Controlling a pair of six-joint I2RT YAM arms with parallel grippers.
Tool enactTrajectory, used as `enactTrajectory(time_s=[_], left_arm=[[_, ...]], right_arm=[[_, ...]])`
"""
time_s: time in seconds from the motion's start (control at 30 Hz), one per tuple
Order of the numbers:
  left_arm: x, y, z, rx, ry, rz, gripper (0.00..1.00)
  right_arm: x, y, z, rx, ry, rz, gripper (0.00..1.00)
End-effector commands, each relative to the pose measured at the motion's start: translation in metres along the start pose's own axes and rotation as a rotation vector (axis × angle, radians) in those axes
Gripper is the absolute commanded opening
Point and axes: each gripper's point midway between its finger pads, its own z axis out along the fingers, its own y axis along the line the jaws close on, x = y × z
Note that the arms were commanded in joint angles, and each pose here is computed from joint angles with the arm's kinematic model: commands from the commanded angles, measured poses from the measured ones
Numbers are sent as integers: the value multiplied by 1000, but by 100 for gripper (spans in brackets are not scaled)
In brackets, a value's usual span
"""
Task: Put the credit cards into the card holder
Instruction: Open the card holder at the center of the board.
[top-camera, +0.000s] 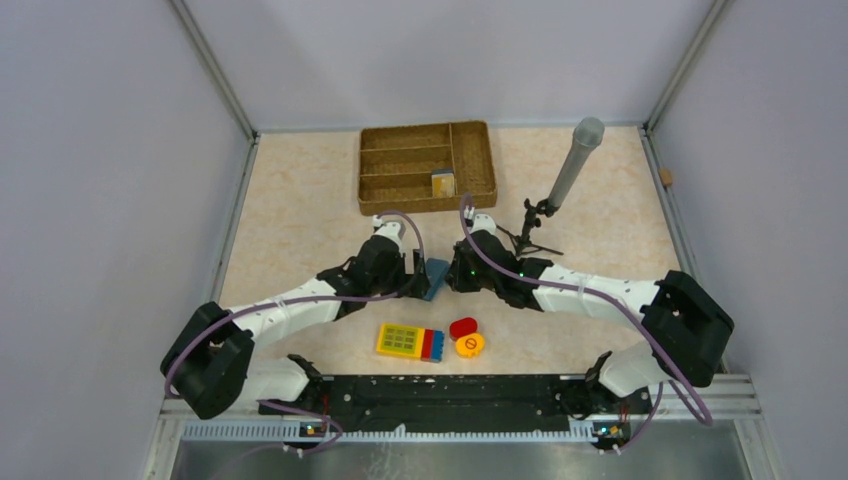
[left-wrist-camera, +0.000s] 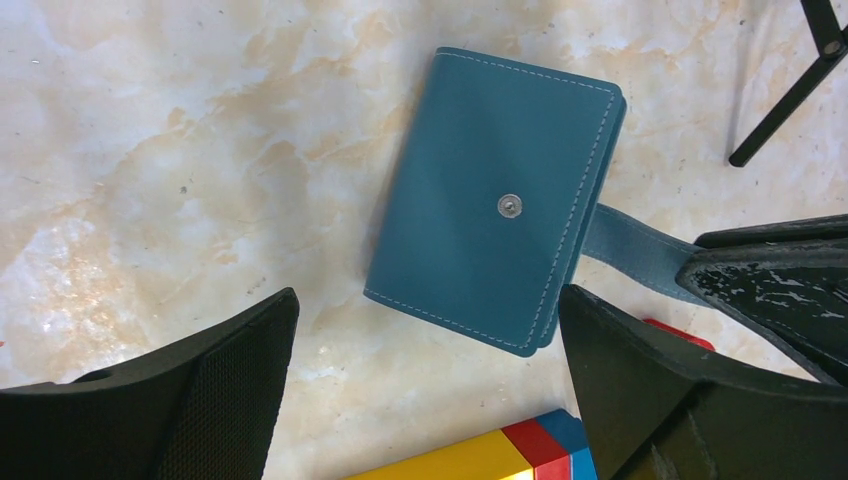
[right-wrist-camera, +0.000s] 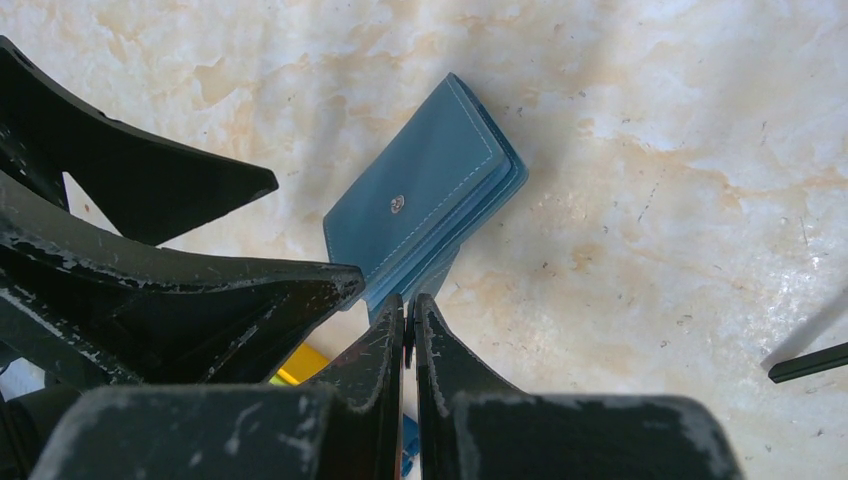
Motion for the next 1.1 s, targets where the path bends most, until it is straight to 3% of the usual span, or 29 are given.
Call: enactTrajectory(time_s=[0.0,0.33,0.73,1.07], left_arm=[[-17,3,-3,-33,-54,38,99],[-16,-38,-5,197,-50,125,99],[-11,-5,7,1,-8,208,98],[-30,5,1,-78,-93,185,97]], right_arm=[[-6,6,-4,-13,-29,2,0],[-6,6,-2,-12,-24,1,0],[-6,6,-3,-9,-23,1,0],[0,-2,-4,19,-9,-9,0]])
